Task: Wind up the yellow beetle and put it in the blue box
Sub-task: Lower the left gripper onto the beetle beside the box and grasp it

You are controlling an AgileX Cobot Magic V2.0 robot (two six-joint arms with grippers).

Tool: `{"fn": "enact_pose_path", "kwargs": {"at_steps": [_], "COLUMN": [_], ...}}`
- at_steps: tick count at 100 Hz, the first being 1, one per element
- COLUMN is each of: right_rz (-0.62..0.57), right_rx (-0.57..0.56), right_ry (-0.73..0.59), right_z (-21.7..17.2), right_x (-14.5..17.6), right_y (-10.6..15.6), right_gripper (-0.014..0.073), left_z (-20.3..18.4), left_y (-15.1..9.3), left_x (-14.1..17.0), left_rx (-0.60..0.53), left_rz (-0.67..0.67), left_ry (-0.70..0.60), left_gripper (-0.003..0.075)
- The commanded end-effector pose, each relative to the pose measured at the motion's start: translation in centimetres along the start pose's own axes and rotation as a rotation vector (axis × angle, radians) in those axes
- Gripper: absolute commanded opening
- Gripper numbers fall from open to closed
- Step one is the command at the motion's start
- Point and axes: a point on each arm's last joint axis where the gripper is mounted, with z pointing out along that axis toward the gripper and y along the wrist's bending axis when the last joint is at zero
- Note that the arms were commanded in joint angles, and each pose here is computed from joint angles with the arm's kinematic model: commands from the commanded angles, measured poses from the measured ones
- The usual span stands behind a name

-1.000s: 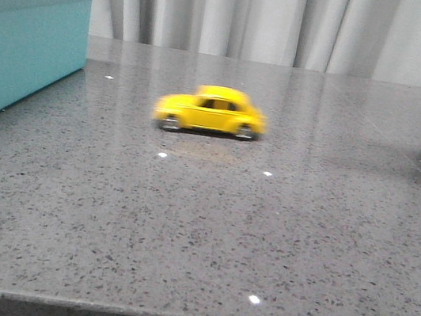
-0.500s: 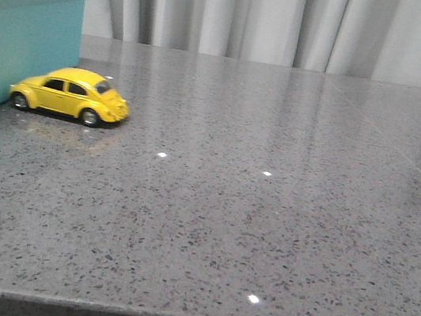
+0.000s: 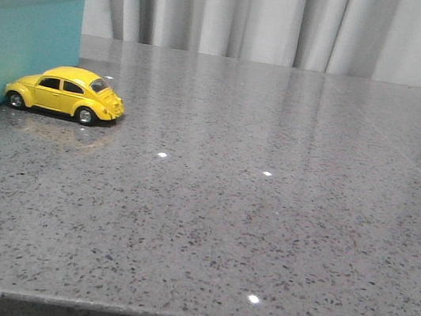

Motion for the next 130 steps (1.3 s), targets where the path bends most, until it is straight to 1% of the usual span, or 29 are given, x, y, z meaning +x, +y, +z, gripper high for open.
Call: {"fn": "enact_pose_path", "kwargs": {"at_steps": [1,14,31,37,38,45,53,62,69,71,82,85,94,105,116,124,130], "right_rz": [-0.013,-0.009,-0.007,-0.007,-0.007,-0.007,-0.007,-0.007,-0.007,-0.007,-0.007,-0.007,-0.006,-0.005,-0.005,-0.005,-0.005], "right_rx": [-0.005,0.004,0.018,0.020,0.020,0.020,0.020,0.021,0.023,0.023,0.026,0.026,0.027,0.029,0.031,0.031,0.032], "right_ry": [-0.107,-0.105,-0.065,-0.059,-0.059,-0.059,-0.059,-0.055,-0.050,-0.050,-0.042,-0.039,-0.035,-0.027,-0.021,-0.021,-0.019], "right_z": [-1.6,-2.4,-2.5,-2.5,-2.5,-2.5,-2.5,-2.5,-2.5,-2.5,-2.5,-2.5,-2.5,-2.5,-2.5,-2.5,-2.5], "right_x": [-1.3,-1.1,-0.6,-0.6,-0.6,-0.6,-0.6,-0.5,-0.5,-0.5,-0.4,-0.4,-0.4,-0.3,-0.2,-0.2,-0.2], "right_y": [-0.4,-0.6,-0.8,-0.8,-0.8,-0.8,-0.8,-0.8,-0.8,-0.8,-0.9,-0.9,-0.9,-0.9,-0.9,-0.9,-0.9], "right_gripper": [0.0449,0.0449,0.0449,0.0449,0.0449,0.0449,0.0449,0.0449,0.0449,0.0449,0.0449,0.0449,0.0449,0.0449,0.0449,0.0449,0.0449], "left_z": [-0.6,-0.6,-0.6,-0.6,-0.6,-0.8,-0.8,-0.4,0.2,0.6,3.2,3.5,6.3,9.1,11.7,13.5,14.4], "left_y": [-0.3,-0.3,-0.3,-0.4,-0.4,-0.8,-1.4,-2.1,-2.5,-2.6,-2.7,-2.9,-3.6,-5.2,-6.7,-7.6,-8.5], "left_x": [-1.4,-1.5,-1.8,-2.0,-2.1,-2.9,-4.3,-6.2,-7.6,-8.1,-9.6,-9.9,-10.7,-11.0,-10.8,-10.6,-10.3], "left_rx": [0.022,0.022,0.020,0.023,0.023,0.045,0.096,0.158,0.209,0.230,0.308,0.325,0.390,0.466,0.474,0.447,0.434], "left_rz": [-0.004,-0.004,-0.005,0.032,0.061,0.139,0.260,0.396,0.508,0.551,0.661,0.687,0.774,0.906,1.010,1.104,1.169], "left_ry": [-0.097,-0.108,-0.143,-0.148,-0.149,-0.150,-0.141,-0.100,-0.042,-0.010,0.118,0.131,0.171,0.208,0.277,0.334,0.365], "left_gripper": [0.0512,0.0512,0.0512,0.0512,0.0512,0.0512,0.0512,0.0512,0.0513,0.0513,0.0513,0.0514,0.0516,0.0522,0.0559,0.0582,0.0582]}}
